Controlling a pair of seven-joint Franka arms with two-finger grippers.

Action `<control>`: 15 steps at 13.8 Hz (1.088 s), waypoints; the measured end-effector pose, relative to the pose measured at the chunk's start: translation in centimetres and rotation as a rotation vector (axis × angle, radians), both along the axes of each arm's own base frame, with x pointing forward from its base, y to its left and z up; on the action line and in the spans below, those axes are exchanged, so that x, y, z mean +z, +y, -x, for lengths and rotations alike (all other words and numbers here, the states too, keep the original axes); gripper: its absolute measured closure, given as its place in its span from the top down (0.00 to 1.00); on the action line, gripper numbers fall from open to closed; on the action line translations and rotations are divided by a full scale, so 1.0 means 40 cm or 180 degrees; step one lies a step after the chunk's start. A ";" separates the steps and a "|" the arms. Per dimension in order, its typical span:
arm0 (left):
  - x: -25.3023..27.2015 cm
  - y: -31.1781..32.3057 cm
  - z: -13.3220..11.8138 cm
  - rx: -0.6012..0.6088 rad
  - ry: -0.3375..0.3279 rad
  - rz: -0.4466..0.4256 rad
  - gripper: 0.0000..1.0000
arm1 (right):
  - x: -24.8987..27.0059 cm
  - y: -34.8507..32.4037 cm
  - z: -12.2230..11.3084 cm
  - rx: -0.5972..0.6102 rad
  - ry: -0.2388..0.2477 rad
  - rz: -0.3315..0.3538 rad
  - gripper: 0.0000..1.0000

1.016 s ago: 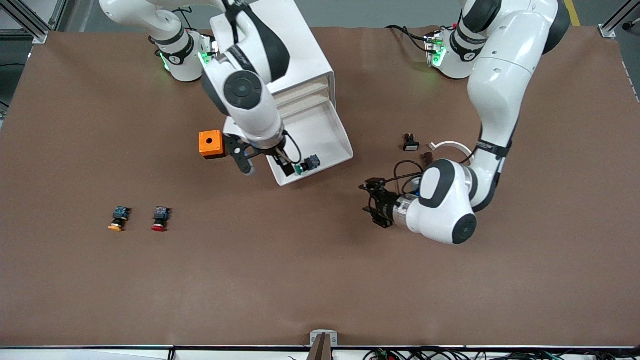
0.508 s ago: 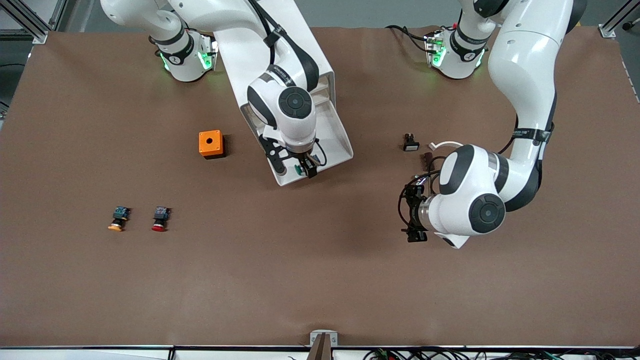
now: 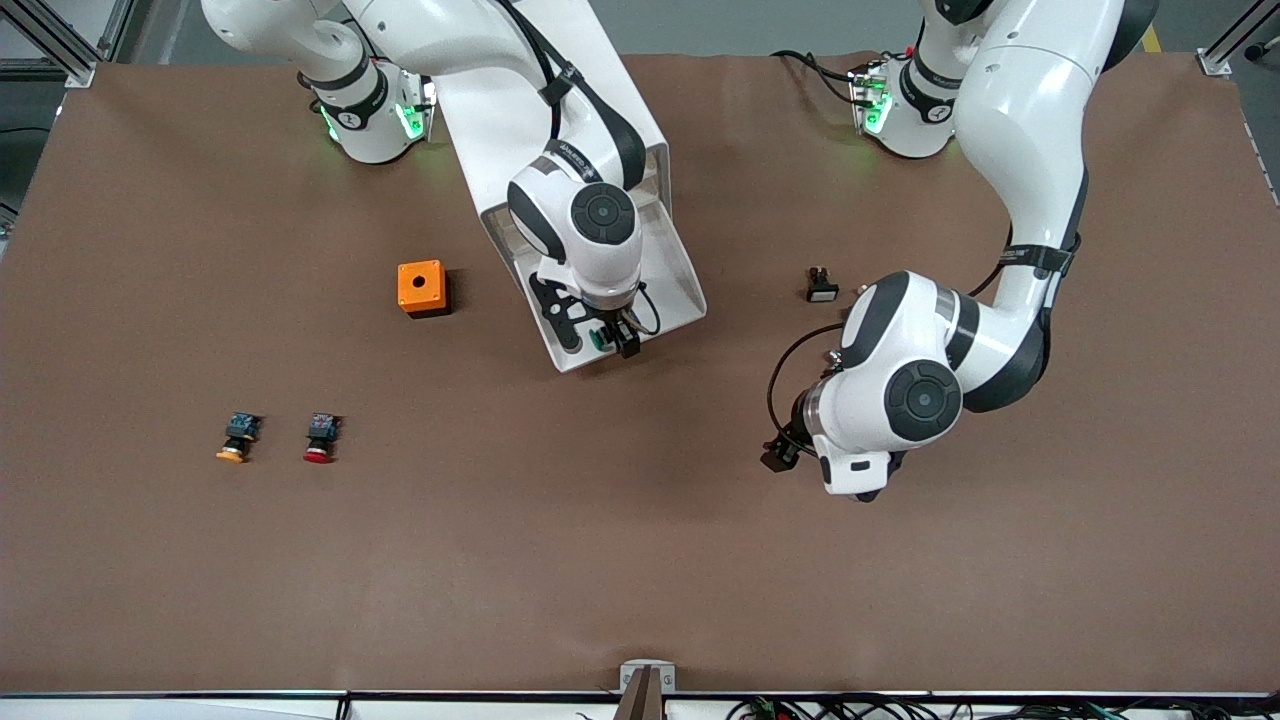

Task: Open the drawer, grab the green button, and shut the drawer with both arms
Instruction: 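Grasp the green push button in the drawer with the right gripper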

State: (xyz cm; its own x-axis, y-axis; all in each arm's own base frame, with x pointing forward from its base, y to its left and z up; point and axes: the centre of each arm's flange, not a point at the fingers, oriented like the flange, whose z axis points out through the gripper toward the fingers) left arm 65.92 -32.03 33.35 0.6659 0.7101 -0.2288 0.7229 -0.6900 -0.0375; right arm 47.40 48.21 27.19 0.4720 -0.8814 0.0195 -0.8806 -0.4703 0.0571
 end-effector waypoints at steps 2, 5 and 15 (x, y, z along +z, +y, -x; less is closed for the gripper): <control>-0.003 -0.037 0.014 -0.0162 -0.0079 0.0022 1.00 | 0.002 0.004 -0.004 0.0001 -0.0030 -0.0029 0.75; -0.041 -0.132 0.059 -0.0323 -0.0242 0.0074 1.00 | 0.005 0.007 -0.005 0.0004 -0.0043 -0.0041 0.42; -0.221 -0.323 0.204 -0.0662 -0.0156 0.0070 1.00 | 0.236 -0.190 -0.160 0.1476 0.0515 0.0158 0.41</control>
